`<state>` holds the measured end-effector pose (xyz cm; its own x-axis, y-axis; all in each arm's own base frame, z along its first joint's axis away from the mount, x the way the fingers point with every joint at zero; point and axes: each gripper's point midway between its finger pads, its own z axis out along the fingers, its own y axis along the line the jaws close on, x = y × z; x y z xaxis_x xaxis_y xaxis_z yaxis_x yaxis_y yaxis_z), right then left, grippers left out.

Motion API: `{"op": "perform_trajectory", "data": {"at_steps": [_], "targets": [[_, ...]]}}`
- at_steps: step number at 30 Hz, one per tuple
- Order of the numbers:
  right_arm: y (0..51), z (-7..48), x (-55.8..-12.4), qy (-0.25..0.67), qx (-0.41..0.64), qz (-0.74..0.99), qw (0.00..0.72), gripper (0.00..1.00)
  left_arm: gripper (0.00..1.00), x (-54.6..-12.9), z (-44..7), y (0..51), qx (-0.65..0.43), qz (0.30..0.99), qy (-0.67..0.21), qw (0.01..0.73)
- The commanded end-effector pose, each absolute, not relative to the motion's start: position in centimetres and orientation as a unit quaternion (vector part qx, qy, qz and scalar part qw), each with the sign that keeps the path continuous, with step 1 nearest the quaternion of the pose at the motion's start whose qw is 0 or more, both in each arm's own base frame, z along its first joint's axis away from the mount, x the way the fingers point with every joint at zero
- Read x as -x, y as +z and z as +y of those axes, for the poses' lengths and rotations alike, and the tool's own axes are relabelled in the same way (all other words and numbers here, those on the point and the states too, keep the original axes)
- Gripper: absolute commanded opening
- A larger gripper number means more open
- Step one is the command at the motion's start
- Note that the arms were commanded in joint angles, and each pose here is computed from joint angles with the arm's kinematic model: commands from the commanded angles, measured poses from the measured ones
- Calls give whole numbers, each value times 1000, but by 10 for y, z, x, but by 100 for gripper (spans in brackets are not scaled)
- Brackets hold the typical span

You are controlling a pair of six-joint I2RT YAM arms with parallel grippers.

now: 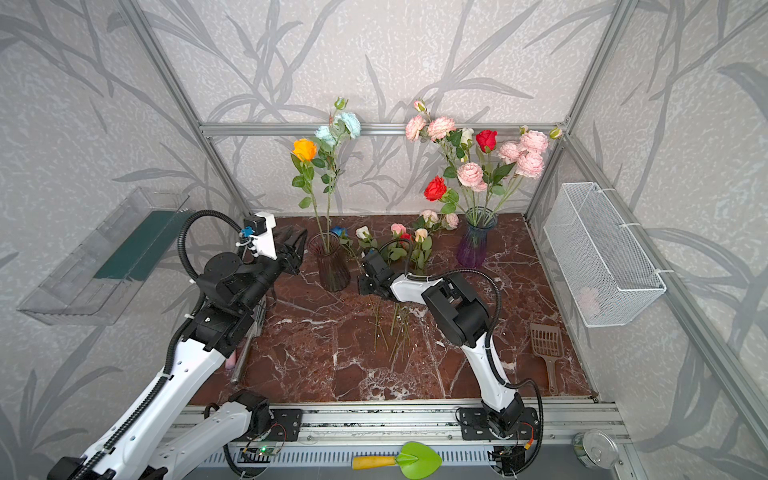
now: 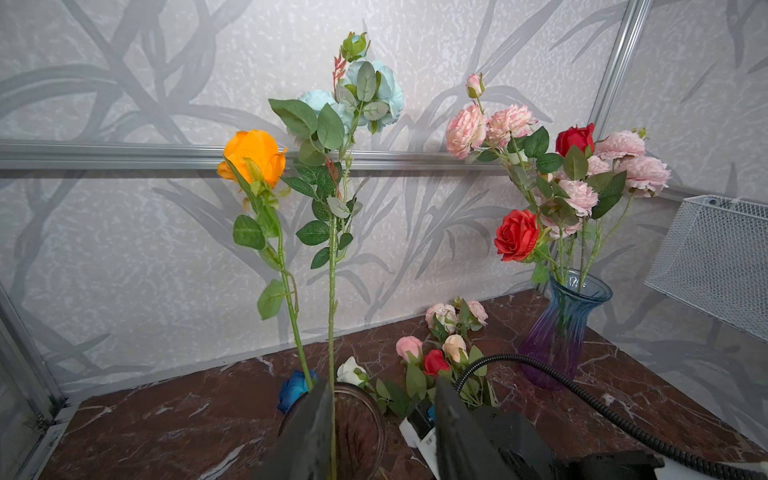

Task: Arrange the flowers into the vase
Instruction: 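Grasp and lift the blue rose stem with the right gripper while the left releases, then grasp the blue rose stem with the left gripper above the right gripper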

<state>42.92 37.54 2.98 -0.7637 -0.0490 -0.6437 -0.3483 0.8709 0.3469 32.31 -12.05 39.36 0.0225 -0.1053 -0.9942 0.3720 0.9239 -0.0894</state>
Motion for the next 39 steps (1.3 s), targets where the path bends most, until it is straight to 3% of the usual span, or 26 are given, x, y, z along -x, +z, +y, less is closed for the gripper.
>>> {"op": "perform_trajectory", "data": {"at_steps": [1,10,15,20,31,39], "targets": [[89,368,-447,261,51,879,395,0,42,-316,-121,407,-95,659,-175,726],[168,347,-441,353,17,815,460,0,43,-308,-148,402,-126,657,-215,711],[213,330,-422,394,-5,772,498,0,56,-306,-171,395,-149,663,-266,683],[245,309,-397,422,-16,735,531,0,63,-309,-191,385,-157,678,-319,643],[302,268,-326,422,43,650,631,0,62,-299,-243,378,-206,665,-485,529],[334,294,-291,448,103,613,642,0,54,-297,-270,375,-225,635,-580,457]]}}
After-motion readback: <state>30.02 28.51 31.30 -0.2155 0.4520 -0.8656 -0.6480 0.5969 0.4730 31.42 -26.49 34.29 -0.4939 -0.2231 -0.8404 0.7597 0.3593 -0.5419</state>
